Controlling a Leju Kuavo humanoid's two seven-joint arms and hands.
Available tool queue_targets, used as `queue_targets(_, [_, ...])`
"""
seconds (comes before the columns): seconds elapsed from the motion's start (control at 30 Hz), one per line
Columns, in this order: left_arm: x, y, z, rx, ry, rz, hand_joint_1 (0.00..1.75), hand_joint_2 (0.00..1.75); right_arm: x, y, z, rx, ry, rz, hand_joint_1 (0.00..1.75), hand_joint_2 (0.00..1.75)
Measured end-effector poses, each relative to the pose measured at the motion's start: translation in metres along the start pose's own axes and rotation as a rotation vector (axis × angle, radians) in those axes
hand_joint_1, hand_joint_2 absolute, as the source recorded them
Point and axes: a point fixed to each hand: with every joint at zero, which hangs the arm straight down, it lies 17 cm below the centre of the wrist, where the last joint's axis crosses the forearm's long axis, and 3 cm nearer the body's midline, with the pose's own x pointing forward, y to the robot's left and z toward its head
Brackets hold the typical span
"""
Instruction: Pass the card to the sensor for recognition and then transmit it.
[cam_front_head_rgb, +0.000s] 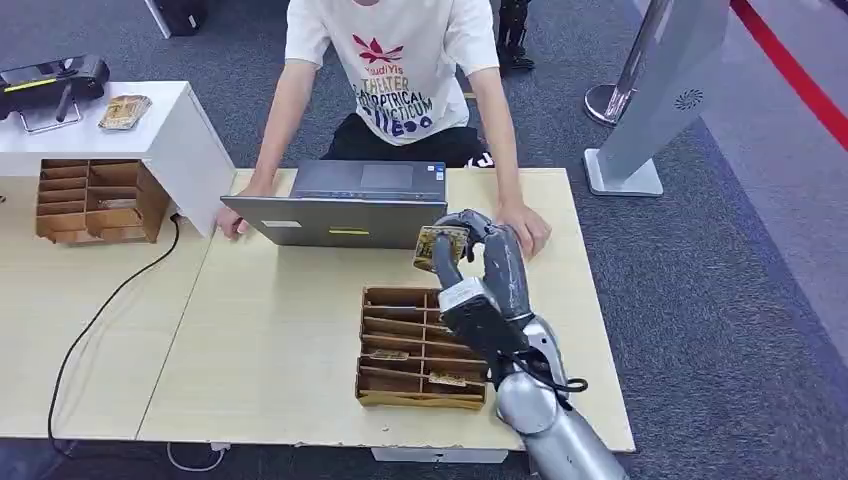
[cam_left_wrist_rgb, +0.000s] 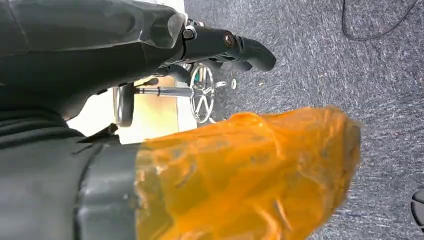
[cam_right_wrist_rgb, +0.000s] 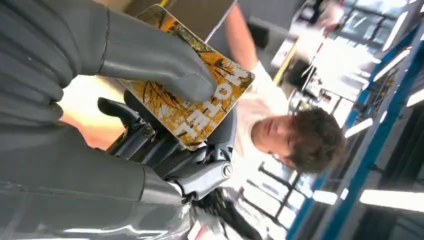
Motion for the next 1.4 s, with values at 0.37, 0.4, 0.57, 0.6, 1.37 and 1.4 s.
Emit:
queue_targets(0.37, [0.001,-0.003,0.001,-0.009,-0.001,0.028,0.00,0.00,-0.012,-0.033,0.022,-0.078,0.091,-0.294,1.75,1.75])
queue_targets(0.4, [0.002,-0.004,0.001,-0.011,-0.001,0.033,0.00,0.00,-0.014,-0.035,0.025,-0.086,0.098,-0.300,1.75,1.75])
queue_targets(0.57, [0.001,-0.004,0.001,-0.016,0.001,0.054,0.00,0.00,-0.028,-0.044,0.041,-0.117,0.141,-0.324,1.75,1.75])
queue_targets(0.6, [0.001,-0.005,0.001,-0.017,0.001,0.059,0.00,0.00,-0.031,-0.046,0.045,-0.123,0.152,-0.329,1.75,1.75])
queue_targets(1.37, [0.001,-0.004,0.000,-0.018,0.008,0.107,0.00,0.00,-0.086,-0.069,0.124,-0.168,0.345,-0.331,1.75,1.75])
queue_targets(1.4, [0.001,-0.004,0.000,-0.018,0.008,0.108,0.00,0.00,-0.087,-0.069,0.126,-0.167,0.349,-0.331,1.75,1.75])
